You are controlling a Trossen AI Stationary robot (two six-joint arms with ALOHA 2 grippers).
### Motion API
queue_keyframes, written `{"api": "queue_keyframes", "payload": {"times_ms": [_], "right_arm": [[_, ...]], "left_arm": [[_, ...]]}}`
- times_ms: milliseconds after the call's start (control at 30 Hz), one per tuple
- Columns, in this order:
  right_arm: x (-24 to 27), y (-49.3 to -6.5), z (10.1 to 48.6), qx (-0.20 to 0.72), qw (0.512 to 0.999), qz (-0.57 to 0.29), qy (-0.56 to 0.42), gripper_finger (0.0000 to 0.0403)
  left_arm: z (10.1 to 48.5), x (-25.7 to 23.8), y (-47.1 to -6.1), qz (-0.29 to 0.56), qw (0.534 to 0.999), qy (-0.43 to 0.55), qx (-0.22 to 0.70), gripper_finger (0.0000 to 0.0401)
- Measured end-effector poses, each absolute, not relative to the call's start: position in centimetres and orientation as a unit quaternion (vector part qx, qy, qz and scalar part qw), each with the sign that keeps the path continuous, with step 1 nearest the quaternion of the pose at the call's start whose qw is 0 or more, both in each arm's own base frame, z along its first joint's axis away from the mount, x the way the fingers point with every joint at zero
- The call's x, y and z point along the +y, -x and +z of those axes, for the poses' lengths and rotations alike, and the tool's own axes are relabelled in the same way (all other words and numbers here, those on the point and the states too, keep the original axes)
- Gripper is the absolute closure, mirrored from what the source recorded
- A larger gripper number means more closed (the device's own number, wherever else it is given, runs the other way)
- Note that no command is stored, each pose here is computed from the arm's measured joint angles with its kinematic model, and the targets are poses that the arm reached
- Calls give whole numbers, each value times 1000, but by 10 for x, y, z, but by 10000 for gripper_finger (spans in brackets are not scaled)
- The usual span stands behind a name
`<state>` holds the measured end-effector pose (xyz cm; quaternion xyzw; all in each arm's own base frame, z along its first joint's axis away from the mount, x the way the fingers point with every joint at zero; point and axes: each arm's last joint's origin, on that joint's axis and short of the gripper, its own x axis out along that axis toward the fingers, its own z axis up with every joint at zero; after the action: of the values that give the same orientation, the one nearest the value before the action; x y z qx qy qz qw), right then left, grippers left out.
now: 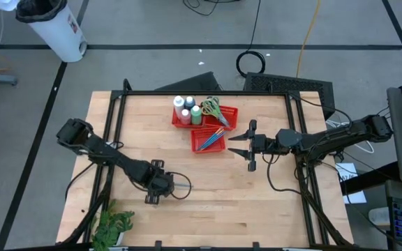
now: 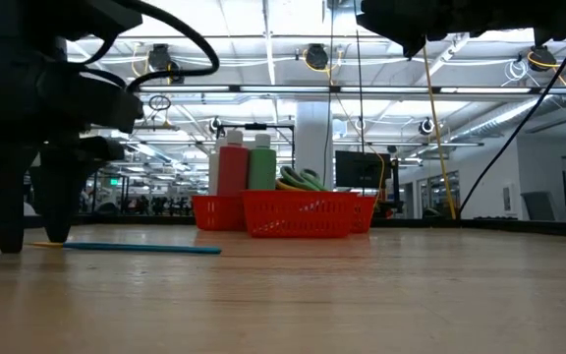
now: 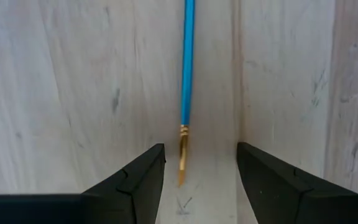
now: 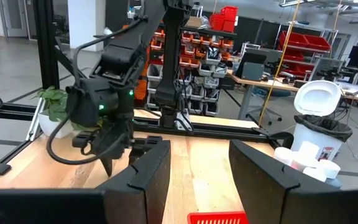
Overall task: Pick & Place Paint Supplies
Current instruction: Put the blue paint brush into the bottom red bin
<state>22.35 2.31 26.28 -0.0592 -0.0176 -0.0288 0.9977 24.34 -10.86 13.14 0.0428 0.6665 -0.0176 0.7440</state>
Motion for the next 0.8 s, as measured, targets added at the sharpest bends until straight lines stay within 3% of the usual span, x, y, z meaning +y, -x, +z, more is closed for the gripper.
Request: {"api": "queue_keyframes", "payload": {"times_ms": [233, 633, 800], "right_arm": [[23, -223, 263, -17, 998, -29, 59, 245], [23, -223, 263, -17, 998, -29, 59, 245], [23, -223, 263, -17, 998, -29, 59, 245]], "left_arm": [[128, -106, -249, -50, 752, -36, 656, 219], [127, -102, -252, -30, 759, -7, 651, 385], [127, -102, -253, -21, 762, -1, 647, 392]]}}
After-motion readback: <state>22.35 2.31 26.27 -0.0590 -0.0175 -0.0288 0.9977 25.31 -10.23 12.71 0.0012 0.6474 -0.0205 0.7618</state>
